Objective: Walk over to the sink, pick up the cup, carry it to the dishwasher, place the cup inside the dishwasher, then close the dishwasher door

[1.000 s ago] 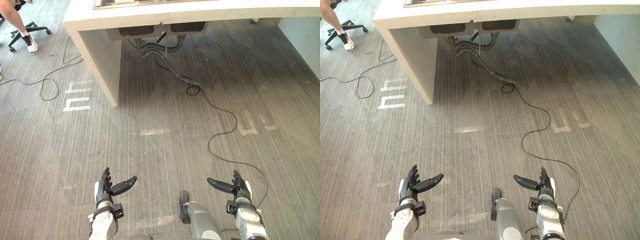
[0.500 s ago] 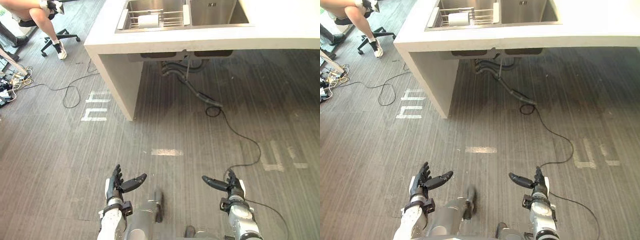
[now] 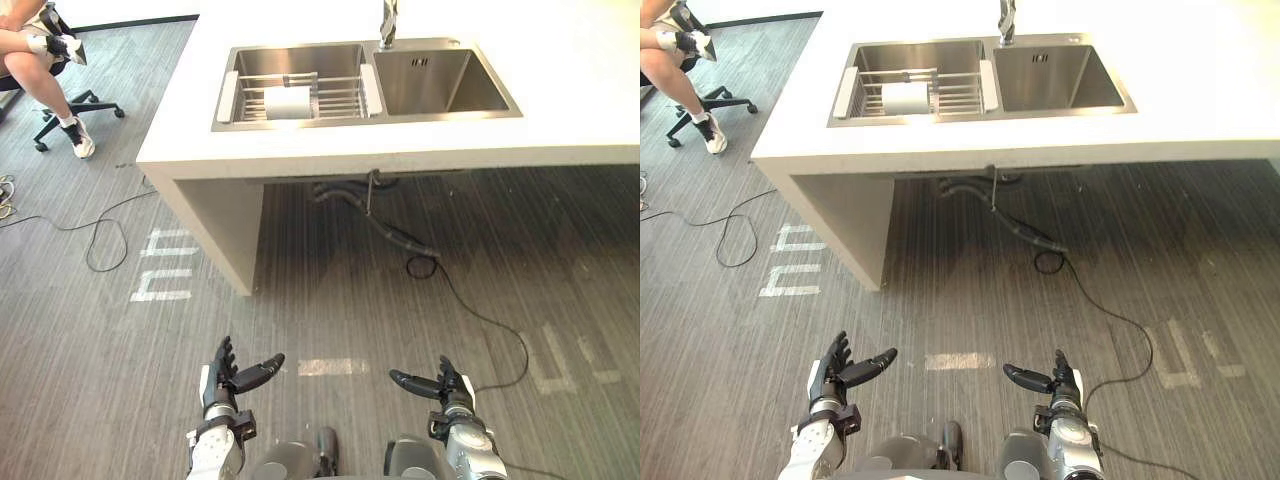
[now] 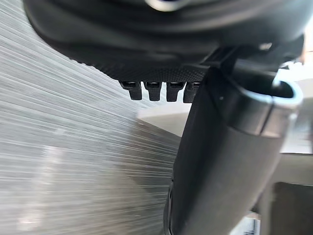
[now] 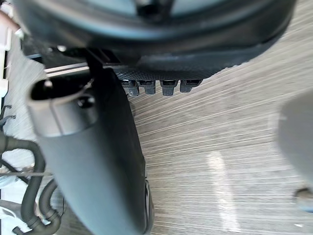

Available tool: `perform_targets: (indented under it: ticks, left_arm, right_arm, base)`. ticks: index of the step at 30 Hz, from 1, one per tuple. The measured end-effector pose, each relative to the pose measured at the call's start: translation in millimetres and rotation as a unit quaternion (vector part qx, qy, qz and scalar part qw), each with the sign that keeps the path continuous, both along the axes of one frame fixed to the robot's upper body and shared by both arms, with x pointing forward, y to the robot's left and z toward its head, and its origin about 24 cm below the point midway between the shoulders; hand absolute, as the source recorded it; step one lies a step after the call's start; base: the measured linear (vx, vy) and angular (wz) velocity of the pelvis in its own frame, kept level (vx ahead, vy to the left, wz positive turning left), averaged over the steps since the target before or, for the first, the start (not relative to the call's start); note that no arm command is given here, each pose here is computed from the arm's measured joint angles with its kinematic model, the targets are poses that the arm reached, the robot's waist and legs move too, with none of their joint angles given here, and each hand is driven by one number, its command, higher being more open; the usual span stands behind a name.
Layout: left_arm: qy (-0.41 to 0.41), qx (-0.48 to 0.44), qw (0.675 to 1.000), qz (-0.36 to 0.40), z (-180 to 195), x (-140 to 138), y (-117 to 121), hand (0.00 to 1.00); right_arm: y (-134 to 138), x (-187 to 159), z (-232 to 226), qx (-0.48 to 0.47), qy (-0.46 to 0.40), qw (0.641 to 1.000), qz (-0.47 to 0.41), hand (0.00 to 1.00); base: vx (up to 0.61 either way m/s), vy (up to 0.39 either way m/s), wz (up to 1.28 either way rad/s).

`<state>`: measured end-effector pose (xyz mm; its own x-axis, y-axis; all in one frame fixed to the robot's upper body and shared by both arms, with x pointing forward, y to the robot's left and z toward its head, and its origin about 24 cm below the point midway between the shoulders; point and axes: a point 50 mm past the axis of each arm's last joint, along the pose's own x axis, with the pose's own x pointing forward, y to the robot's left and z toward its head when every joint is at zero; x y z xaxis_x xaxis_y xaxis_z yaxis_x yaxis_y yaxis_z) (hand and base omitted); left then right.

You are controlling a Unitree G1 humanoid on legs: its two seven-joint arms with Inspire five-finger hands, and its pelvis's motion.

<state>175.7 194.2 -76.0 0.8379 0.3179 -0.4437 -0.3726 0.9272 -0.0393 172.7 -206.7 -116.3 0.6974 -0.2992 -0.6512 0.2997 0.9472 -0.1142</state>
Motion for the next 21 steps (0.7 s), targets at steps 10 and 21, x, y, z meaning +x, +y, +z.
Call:
perform_targets:
  ticks: [10,21]
  left_arm:
    - [-0.071,-0.004,0.997,0.018,32.5,8.3,-14.5,1.0]
    - [-0.352,0.095,0.928,0.077,162.5,22.5,-8.3,1.0]
  right_arm:
    - [3.2,-18.9,-6.6,0.006,0.017,1.0,-0.013,1.0]
    - [-1.3,-6.3,11.4,-0.004,-0.042,0.999,-0.022,1.0]
  base:
    - [0.4,-0.252,0.6]
    - [0.3,-0.003,0.02]
